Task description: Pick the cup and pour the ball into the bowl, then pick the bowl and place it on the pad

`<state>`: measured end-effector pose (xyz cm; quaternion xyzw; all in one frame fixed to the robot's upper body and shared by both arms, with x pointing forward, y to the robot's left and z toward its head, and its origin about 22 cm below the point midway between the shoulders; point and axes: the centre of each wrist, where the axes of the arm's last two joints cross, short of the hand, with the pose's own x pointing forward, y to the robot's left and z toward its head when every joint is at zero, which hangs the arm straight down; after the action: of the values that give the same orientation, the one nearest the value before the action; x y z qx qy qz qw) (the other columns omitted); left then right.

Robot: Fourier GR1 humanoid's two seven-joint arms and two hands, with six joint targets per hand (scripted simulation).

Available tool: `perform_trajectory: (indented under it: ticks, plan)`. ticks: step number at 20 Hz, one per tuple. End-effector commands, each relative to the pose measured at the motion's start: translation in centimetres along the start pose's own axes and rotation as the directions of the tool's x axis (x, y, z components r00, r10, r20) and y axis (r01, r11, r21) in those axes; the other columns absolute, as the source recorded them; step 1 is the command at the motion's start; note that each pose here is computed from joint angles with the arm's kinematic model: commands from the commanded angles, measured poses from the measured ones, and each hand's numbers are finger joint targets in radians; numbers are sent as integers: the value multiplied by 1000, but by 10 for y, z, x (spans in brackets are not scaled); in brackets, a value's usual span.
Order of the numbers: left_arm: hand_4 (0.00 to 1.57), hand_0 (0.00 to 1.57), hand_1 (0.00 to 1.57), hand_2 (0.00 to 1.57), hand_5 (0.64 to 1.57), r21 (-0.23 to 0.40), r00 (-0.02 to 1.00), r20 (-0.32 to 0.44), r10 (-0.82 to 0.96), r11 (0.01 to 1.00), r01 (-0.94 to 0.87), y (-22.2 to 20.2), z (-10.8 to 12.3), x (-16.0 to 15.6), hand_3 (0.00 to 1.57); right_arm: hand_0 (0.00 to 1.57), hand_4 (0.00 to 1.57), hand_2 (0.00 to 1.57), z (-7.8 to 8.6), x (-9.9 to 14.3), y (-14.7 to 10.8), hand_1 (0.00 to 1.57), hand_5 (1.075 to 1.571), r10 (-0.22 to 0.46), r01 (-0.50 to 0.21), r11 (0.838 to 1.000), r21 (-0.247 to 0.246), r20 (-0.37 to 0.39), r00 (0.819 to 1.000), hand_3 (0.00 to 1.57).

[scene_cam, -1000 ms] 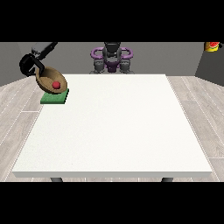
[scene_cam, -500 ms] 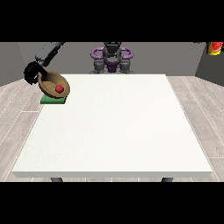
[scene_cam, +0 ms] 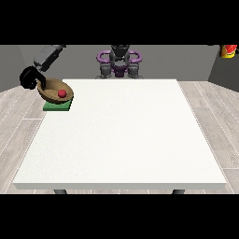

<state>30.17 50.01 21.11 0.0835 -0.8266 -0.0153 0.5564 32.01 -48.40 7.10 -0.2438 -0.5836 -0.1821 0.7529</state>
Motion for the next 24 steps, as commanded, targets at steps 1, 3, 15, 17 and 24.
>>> perform_trajectory:
  ticks: [1,3,15,17,24]
  plan:
    - [1194,0,0,0,1562,13,1000,-6,-4,1000,5,19,-2,16,0,1535,0,1445,-2,4,17,1535,1553,-11,13,999,-52,35,999,877]
    - [1190,0,0,0,1562,34,998,65,2,999,-4,28,-2,28,0,1487,0,1398,-5,11,-2,1487,1544,-48,50,998,-43,54,997,802]
    - [1195,0,0,0,1568,36,996,88,-32,999,29,35,-1,33,0,641,0,693,-8,21,30,641,1469,-3,2,1000,7,98,995,1008]
    - [1199,0,0,0,1568,24,999,26,-23,999,22,32,5,11,0,0,0,212,-7,23,40,0,1442,57,-62,996,64,76,995,0]
    - [1190,0,0,0,1569,-12,1000,3,4,1000,-4,-8,-4,-5,0,0,0,0,-13,45,22,0,1400,103,-106,993,51,51,993,0]
